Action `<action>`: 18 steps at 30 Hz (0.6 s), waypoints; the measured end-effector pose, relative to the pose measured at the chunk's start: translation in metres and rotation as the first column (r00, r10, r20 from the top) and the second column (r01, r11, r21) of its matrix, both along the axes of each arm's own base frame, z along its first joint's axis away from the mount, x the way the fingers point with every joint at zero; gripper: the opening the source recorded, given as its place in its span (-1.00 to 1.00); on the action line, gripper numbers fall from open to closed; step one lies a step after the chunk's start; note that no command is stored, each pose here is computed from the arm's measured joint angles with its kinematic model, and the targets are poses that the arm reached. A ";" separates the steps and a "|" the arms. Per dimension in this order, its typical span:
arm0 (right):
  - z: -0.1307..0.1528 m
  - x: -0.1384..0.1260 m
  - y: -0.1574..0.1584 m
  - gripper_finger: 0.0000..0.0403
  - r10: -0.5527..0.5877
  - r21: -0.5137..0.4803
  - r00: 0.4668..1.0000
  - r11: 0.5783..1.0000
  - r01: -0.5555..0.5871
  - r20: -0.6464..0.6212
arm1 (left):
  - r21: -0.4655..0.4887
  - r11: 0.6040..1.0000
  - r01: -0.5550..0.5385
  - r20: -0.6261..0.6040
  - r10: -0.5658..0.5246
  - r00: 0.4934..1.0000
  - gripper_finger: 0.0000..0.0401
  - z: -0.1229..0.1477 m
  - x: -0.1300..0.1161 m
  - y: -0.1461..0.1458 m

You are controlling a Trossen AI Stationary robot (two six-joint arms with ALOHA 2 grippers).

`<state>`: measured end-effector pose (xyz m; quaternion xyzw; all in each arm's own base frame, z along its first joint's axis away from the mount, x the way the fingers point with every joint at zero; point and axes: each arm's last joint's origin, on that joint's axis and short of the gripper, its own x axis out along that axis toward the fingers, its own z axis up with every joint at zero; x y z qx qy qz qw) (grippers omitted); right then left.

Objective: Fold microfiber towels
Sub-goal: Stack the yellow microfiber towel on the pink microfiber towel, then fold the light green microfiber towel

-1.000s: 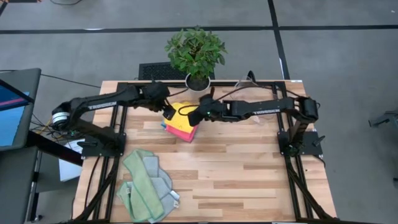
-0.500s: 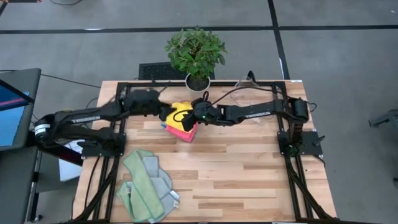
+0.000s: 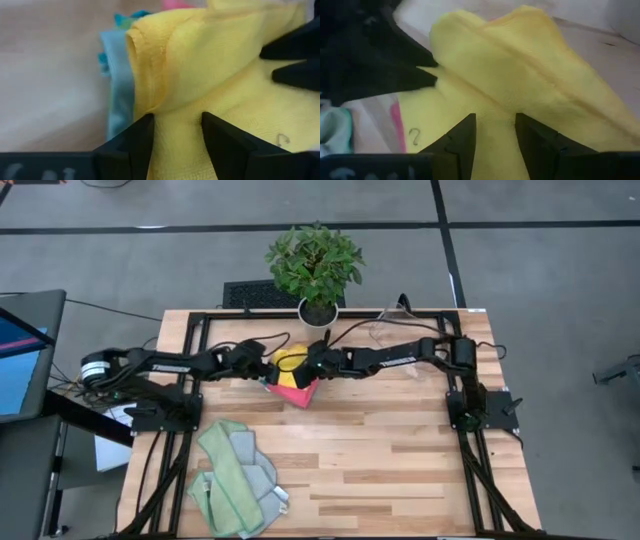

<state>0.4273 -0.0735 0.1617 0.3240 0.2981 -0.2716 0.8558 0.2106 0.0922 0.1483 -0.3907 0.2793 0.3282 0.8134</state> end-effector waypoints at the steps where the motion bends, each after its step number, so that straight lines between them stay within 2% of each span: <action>1: 0.005 -0.002 0.000 -0.19 0.008 -0.003 1.000 1.000 -0.008 0.003 | -0.020 1.000 0.011 0.018 -0.011 1.000 -0.20 0.000 0.001 0.000; 5: 0.042 -0.009 0.000 -0.18 0.046 -0.062 0.996 0.997 -0.041 0.070 | -0.029 0.997 0.068 0.134 -0.064 0.989 -0.23 0.013 0.004 0.000; 9: 0.081 -0.021 0.006 -0.20 0.081 -0.135 0.987 0.989 -0.062 0.138 | 0.007 0.998 0.070 0.210 -0.070 0.975 -0.24 0.046 0.002 0.000; 12: 0.108 -0.032 0.023 -0.21 0.168 -0.210 0.974 0.968 -0.135 0.150 | 0.042 0.993 0.109 0.250 -0.116 0.961 -0.24 0.076 -0.007 -0.006; 15: 0.124 -0.040 0.054 -0.22 0.291 -0.276 0.949 0.928 -0.249 0.123 | 0.127 0.970 0.208 0.334 -0.239 0.912 -0.24 0.112 -0.019 -0.022; 18: 0.124 -0.042 0.090 -0.23 0.391 -0.288 0.916 0.891 -0.350 0.096 | 0.163 0.933 0.320 0.438 -0.359 0.824 -0.24 0.137 -0.032 -0.047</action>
